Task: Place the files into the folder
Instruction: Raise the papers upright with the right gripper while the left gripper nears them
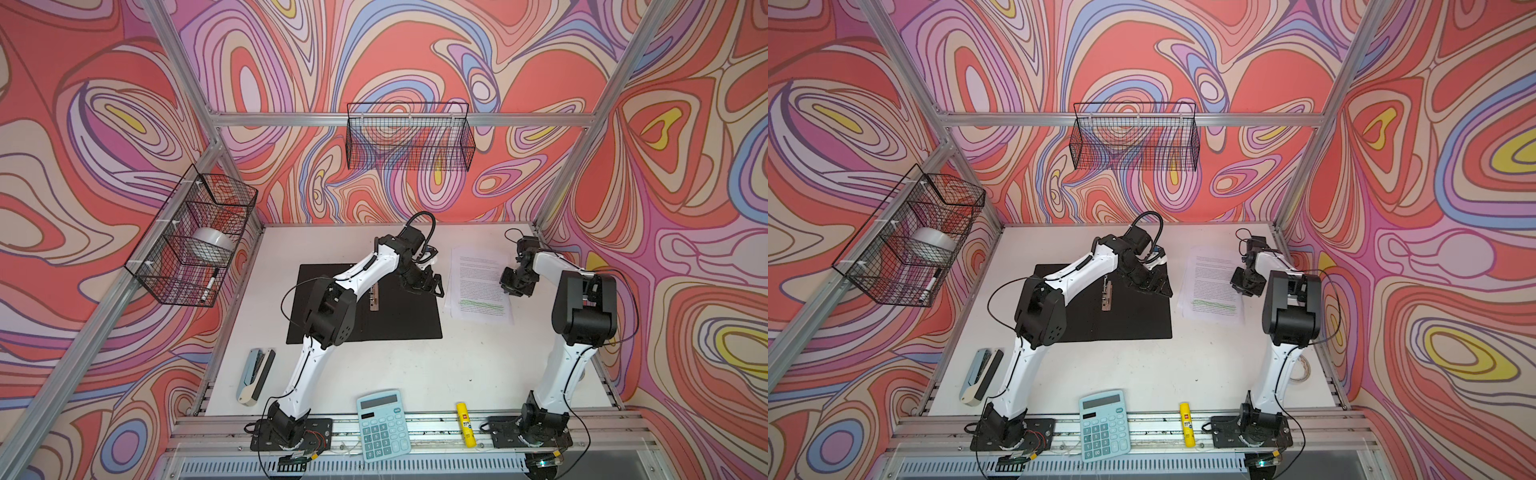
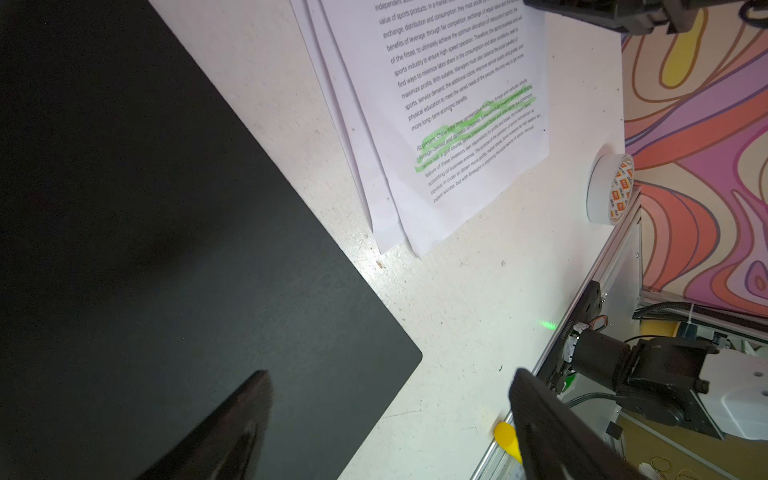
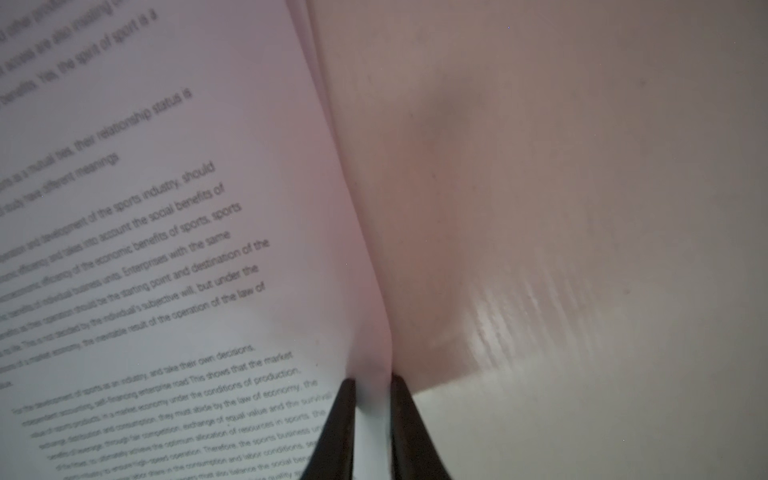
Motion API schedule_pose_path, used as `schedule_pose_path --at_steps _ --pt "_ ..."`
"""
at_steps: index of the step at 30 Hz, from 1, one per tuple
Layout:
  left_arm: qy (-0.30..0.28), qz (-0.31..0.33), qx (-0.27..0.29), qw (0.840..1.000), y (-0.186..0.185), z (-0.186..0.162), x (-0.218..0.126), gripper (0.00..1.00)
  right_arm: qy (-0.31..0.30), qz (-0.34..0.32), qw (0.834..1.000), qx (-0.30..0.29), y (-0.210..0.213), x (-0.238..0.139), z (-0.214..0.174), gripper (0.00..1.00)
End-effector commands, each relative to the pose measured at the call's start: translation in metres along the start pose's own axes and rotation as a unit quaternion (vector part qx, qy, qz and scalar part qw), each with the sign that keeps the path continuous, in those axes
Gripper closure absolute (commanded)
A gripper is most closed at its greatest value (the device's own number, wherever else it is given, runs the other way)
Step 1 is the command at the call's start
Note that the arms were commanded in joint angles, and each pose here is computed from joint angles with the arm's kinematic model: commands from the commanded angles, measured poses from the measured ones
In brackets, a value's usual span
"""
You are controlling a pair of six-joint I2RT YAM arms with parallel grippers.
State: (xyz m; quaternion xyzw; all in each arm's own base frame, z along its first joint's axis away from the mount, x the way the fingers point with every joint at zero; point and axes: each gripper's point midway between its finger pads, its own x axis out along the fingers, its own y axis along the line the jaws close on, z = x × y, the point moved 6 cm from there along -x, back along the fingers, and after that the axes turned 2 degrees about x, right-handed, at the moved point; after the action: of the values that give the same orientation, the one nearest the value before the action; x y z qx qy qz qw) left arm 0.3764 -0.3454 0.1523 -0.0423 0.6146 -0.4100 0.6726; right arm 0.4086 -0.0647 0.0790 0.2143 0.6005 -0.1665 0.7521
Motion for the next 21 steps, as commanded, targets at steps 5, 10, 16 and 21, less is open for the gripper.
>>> schedule_pose_path --at_steps 5,10,16,21 --pt "-0.015 0.019 0.025 0.999 -0.016 -0.006 -0.029 0.09 0.01 -0.005 1.0 -0.006 -0.005 -0.001 -0.01 0.99" --pt "-0.024 0.036 0.032 0.999 -0.017 -0.006 -0.038 0.08 -0.014 0.014 1.0 -0.007 0.001 -0.024 -0.004 1.0" --pt "-0.032 0.037 0.035 0.998 -0.022 -0.005 -0.046 0.07 -0.038 0.059 0.997 -0.01 0.013 -0.058 0.003 1.0" --pt "-0.038 0.049 0.042 0.997 -0.023 -0.005 -0.054 0.05 -0.053 0.101 0.993 -0.012 0.025 -0.083 0.009 1.0"
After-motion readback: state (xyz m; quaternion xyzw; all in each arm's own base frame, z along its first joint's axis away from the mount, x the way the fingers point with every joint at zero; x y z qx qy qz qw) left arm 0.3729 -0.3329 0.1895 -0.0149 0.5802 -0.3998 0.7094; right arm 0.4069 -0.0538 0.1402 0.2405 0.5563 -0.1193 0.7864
